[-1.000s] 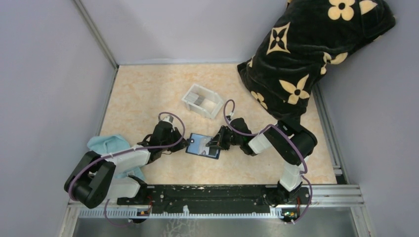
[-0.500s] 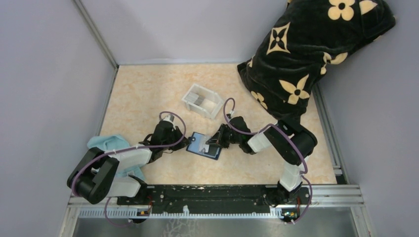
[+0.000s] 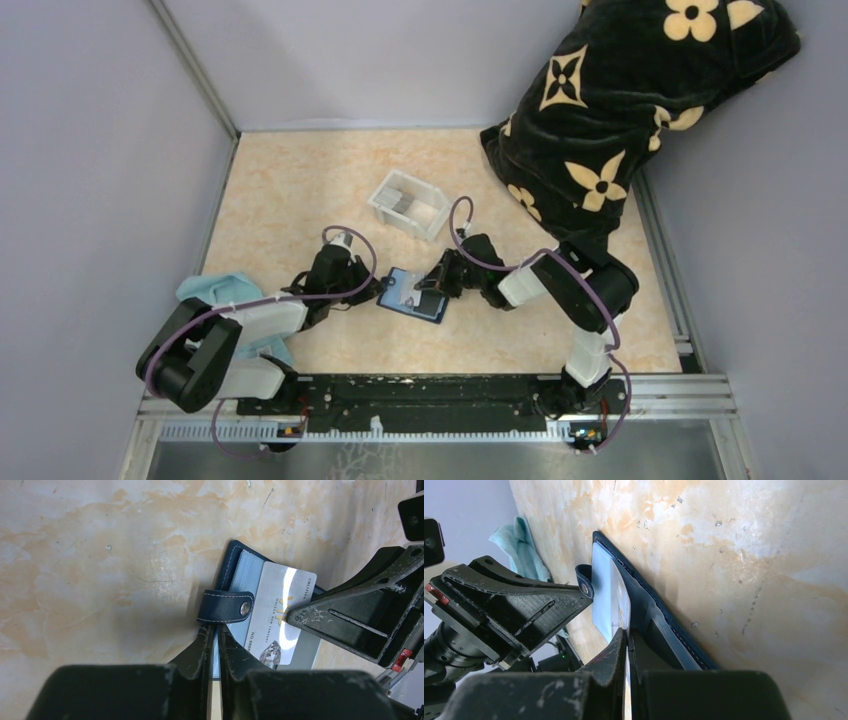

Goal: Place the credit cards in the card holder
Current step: Insert the credit card into the card holder.

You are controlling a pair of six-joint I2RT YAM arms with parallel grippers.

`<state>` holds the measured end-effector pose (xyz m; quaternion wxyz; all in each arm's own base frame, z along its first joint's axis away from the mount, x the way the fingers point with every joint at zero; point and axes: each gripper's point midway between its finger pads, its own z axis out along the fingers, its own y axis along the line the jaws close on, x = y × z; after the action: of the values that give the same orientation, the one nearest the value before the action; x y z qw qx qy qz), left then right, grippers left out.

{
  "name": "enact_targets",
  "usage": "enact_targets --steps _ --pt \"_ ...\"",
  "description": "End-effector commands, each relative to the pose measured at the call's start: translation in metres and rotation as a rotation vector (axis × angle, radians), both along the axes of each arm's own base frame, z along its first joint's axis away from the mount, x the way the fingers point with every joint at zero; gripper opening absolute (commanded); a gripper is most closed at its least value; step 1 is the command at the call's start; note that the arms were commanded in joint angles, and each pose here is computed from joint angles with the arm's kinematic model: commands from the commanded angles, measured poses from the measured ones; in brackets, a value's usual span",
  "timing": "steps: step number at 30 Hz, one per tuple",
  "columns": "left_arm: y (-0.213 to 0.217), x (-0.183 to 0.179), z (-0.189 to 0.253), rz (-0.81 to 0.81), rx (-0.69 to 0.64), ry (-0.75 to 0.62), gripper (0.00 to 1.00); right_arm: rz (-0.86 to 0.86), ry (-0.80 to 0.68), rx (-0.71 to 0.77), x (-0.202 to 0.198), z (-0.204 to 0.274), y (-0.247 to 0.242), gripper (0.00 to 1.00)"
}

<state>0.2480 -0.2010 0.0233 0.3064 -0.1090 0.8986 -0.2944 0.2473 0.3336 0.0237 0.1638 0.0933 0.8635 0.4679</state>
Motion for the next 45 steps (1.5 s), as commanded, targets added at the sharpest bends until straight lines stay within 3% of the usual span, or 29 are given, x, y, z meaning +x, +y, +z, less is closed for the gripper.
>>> enact_targets --steps 1,15,29,45 --pt "0.0 -0.022 -0.017 -0.039 0.019 0.068 0.12 -0.016 0.007 -0.076 0.0 -0.019 -0.002 0.0" --pt "-0.011 -0.029 -0.017 -0.061 0.022 0.064 0.12 0.005 -0.001 -0.087 -0.004 -0.015 0.013 0.0" --pt "0.0 -0.025 -0.022 0.0 0.074 0.078 0.14 0.058 -0.23 -0.222 0.026 0.061 -0.02 0.0" --pt "0.002 -0.019 -0.019 -0.001 0.113 0.063 0.14 0.101 -0.161 -0.225 0.02 0.033 -0.036 0.0"
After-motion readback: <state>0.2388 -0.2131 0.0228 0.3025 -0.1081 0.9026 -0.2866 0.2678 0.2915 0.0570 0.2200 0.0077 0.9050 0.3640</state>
